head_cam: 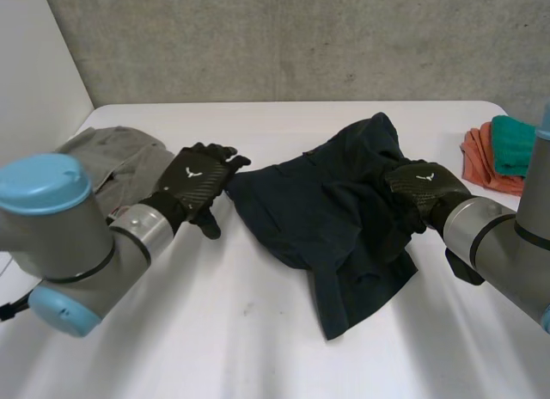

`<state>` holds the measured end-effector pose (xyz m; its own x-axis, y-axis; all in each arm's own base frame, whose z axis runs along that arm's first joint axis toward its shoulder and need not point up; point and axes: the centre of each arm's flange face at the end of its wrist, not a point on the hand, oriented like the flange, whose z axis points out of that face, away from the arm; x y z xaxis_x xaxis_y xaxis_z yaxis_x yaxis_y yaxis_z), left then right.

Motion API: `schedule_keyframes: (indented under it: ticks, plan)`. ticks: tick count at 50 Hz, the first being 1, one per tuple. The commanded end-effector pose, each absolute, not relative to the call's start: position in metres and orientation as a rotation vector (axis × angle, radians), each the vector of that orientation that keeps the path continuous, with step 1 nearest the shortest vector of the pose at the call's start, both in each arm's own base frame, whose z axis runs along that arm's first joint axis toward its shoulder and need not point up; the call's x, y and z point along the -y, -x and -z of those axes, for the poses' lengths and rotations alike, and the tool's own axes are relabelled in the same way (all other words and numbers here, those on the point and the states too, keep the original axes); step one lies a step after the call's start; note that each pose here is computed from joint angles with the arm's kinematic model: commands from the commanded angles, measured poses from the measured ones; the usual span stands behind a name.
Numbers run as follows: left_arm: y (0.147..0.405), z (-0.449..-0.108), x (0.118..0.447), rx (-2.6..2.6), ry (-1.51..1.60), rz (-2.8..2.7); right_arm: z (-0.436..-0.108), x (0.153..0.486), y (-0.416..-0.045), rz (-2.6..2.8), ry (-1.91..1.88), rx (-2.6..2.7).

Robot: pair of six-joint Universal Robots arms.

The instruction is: Fold the laundry.

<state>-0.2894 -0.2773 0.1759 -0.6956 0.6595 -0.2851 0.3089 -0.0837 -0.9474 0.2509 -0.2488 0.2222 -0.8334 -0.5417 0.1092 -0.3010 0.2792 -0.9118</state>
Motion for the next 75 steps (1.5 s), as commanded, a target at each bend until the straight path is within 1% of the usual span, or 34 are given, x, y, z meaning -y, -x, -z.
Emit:
schedule_keyframes:
  ticks: [1,3,7,11,23,29,32,33,35,37,38,40,41,42,45,46,49,50,52,53,56,57,60,61,64,66,70,71,74,75]
  plan:
    - [0.303,-0.158,0.315,1.913,1.199,-1.861,-0.218,0.249,-0.25,1.564,0.782,-2.325]
    - [0.306,-0.151,0.328,1.93,1.232,-1.847,-0.216,0.249,-0.25,1.564,0.783,-2.327]
    - [0.314,-0.14,0.346,1.914,1.273,-1.823,-0.21,0.251,-0.249,1.56,0.783,-2.339]
    - [0.325,-0.133,0.358,1.839,1.297,-1.809,-0.203,0.255,-0.246,1.559,0.784,-2.355]
    - [0.348,-0.107,0.378,1.754,1.31,-1.834,-0.189,0.265,-0.239,1.538,0.799,-2.404]
    - [0.35,-0.097,0.385,1.745,1.345,-1.869,-0.186,0.267,-0.238,1.532,0.799,-2.414]
    - [0.348,-0.105,0.395,1.748,1.368,-1.97,-0.187,0.268,-0.237,1.538,0.794,-2.415]
    - [0.346,-0.11,0.399,1.75,1.364,-2.016,-0.187,0.269,-0.237,1.541,0.792,-2.415]
    - [0.341,-0.142,0.413,1.751,1.282,-2.204,-0.188,0.269,-0.237,1.544,0.792,-2.413]
    - [0.339,-0.171,0.42,1.703,1.198,-2.332,-0.189,0.269,-0.237,1.548,0.792,-2.41]
    - [0.338,-0.202,0.425,1.622,1.086,-2.456,-0.19,0.268,-0.236,1.554,0.791,-2.407]
    - [0.339,-0.237,0.425,1.507,0.967,-2.546,-0.191,0.268,-0.237,1.558,0.792,-2.403]
    - [0.339,-0.256,0.423,1.442,0.91,-2.577,-0.191,0.268,-0.237,1.559,0.79,-2.402]
    - [0.341,-0.287,0.418,1.33,0.805,-2.608,-0.193,0.267,-0.237,1.564,0.789,-2.398]
    - [0.348,-0.328,0.402,1.178,0.68,-2.592,-0.193,0.267,-0.237,1.572,0.786,-2.398]
    - [0.356,-0.347,0.39,1.104,0.623,-2.545,-0.194,0.268,-0.236,1.582,0.779,-2.398]
    - [0.37,-0.36,0.368,1.046,0.602,-2.411,-0.195,0.271,-0.234,1.598,0.763,-2.403]
    - [0.382,-0.358,0.353,1.042,0.621,-2.283,-0.196,0.273,-0.232,1.614,0.748,-2.406]
    - [0.392,-0.349,0.34,1.06,0.656,-2.163,-0.196,0.275,-0.23,1.628,0.734,-2.41]
    - [0.402,-0.331,0.325,1.101,0.71,-2.023,-0.197,0.277,-0.228,1.644,0.722,-2.415]
    - [0.415,-0.298,0.299,1.167,0.794,-1.813,-0.199,0.283,-0.223,1.673,0.695,-2.426]
    - [0.419,-0.272,0.283,1.215,0.849,-1.688,-0.199,0.287,-0.219,1.694,0.674,-2.435]
    - [0.423,-0.237,0.257,1.257,0.937,-1.533,-0.2,0.293,-0.213,1.728,0.65,-2.443]
    - [0.42,-0.216,0.245,1.284,0.982,-1.465,-0.201,0.299,-0.208,1.755,0.626,-2.447]
    - [0.411,-0.192,0.227,1.309,1.068,-1.421,-0.202,0.309,-0.199,1.801,0.593,-2.448]
    - [0.404,-0.189,0.223,1.315,1.104,-1.45,-0.203,0.311,-0.197,1.814,0.59,-2.442]
    - [0.383,-0.209,0.23,1.333,1.124,-1.614,-0.205,0.313,-0.201,1.839,0.663,-2.388]
    - [0.372,-0.218,0.236,1.375,1.095,-1.7,-0.207,0.311,-0.205,1.843,0.725,-2.358]
    - [0.354,-0.225,0.242,1.478,1.034,-1.81,-0.208,0.307,-0.214,1.845,0.847,-2.305]
    - [0.341,-0.226,0.243,1.555,0.996,-1.868,-0.208,0.302,-0.22,1.841,0.945,-2.272]
